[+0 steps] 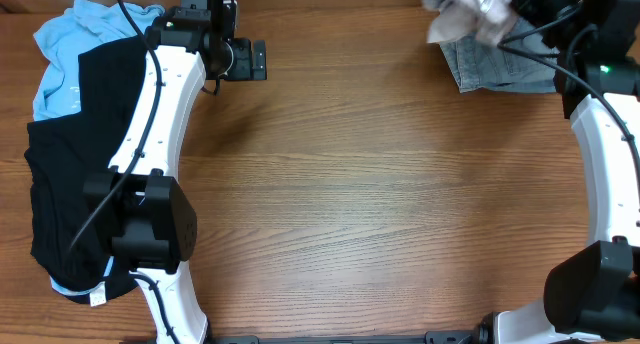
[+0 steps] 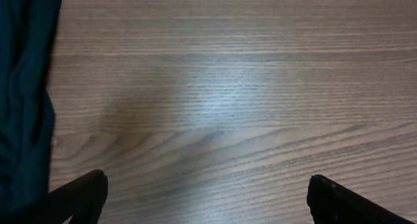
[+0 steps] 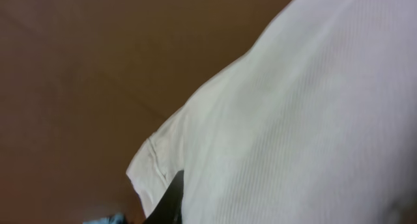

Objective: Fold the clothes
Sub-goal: 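Grasp the folded shorts with the right gripper and carry them to the top right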

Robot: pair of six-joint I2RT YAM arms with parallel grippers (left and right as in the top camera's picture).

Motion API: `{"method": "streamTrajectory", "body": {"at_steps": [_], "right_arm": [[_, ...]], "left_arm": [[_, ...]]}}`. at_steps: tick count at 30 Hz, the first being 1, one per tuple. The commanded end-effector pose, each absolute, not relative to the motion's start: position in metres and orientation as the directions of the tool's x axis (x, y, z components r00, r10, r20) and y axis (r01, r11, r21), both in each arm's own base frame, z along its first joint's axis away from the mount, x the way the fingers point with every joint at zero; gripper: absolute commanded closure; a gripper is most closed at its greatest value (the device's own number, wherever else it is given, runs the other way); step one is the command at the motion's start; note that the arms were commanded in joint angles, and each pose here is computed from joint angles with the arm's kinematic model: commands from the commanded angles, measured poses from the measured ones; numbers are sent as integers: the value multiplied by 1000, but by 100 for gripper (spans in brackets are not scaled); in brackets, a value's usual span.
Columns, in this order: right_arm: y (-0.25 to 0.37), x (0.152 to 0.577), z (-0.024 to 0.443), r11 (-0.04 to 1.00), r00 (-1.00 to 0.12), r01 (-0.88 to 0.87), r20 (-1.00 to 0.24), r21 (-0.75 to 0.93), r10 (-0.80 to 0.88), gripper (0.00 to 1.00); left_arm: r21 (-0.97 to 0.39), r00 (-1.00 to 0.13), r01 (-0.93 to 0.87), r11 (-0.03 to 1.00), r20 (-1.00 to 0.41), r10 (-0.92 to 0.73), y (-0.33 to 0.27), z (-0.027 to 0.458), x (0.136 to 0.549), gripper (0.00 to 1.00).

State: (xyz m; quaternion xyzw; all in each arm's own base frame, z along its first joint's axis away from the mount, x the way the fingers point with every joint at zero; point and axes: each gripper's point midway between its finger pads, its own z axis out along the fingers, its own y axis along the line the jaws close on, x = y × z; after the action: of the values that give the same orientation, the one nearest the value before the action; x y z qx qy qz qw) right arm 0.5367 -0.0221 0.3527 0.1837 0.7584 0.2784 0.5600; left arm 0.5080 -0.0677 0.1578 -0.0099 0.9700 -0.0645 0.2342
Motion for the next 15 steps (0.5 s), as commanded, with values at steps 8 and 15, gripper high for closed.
{"method": "streamTrajectory", "body": {"at_steps": [8,15], "right_arm": [[-50,601,333,811,-117,-67,-811,582,573,96],[-74,624,279,810,-131,-11,-804,586,580,96]], "left_arm": [[-132,-886,6,991,-460,-56,-66,158,510,0],[-134,-876,9,991,-480,-57,-67,160,515,0]]}}
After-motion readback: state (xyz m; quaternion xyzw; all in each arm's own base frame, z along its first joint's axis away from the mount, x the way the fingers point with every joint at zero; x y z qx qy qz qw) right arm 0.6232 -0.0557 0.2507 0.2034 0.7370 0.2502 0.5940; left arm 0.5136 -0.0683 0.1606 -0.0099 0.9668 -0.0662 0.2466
